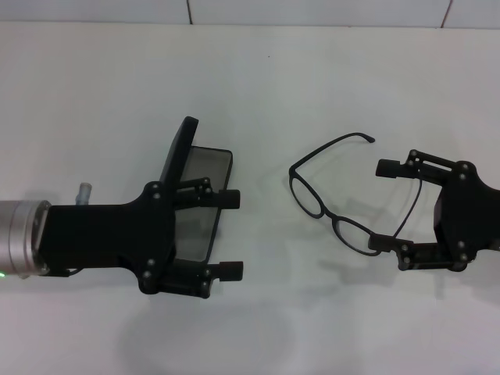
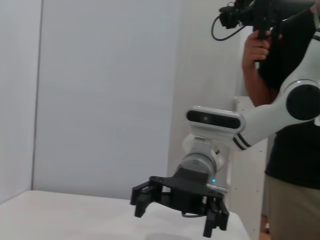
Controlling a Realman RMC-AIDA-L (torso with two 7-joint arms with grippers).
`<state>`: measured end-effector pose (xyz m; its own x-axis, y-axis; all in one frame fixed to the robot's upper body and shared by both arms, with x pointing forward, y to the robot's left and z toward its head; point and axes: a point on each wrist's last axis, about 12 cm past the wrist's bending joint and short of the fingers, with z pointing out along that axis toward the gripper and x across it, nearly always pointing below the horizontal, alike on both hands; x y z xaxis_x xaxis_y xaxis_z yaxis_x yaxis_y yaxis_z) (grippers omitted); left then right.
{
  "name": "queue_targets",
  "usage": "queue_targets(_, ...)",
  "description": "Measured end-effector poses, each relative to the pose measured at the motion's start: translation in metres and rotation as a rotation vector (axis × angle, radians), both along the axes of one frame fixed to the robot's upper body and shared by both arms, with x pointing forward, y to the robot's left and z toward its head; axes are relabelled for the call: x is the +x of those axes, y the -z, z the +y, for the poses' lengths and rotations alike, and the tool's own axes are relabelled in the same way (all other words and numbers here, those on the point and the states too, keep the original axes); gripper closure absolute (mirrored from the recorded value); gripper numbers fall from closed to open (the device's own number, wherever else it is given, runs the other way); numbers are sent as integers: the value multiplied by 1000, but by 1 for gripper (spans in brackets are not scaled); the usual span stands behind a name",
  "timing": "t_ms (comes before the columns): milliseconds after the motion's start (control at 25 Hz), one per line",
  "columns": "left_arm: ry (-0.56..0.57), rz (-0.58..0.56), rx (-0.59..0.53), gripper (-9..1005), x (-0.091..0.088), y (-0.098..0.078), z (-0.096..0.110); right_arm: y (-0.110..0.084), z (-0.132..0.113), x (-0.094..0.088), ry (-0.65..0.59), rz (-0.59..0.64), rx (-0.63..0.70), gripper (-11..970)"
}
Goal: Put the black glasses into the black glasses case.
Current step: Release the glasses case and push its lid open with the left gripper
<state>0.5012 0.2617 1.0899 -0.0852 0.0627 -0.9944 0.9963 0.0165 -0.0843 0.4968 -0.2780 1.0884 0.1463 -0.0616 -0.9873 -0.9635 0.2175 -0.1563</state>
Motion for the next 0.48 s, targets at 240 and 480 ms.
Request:
queue_targets(240, -11, -4, -1, 141, 0, 1, 2, 1, 0, 2, 7, -2, -7, 118)
queue_targets(480, -47, -12, -9, 144, 2, 1, 4, 1, 0, 2, 12, -2, -10, 106)
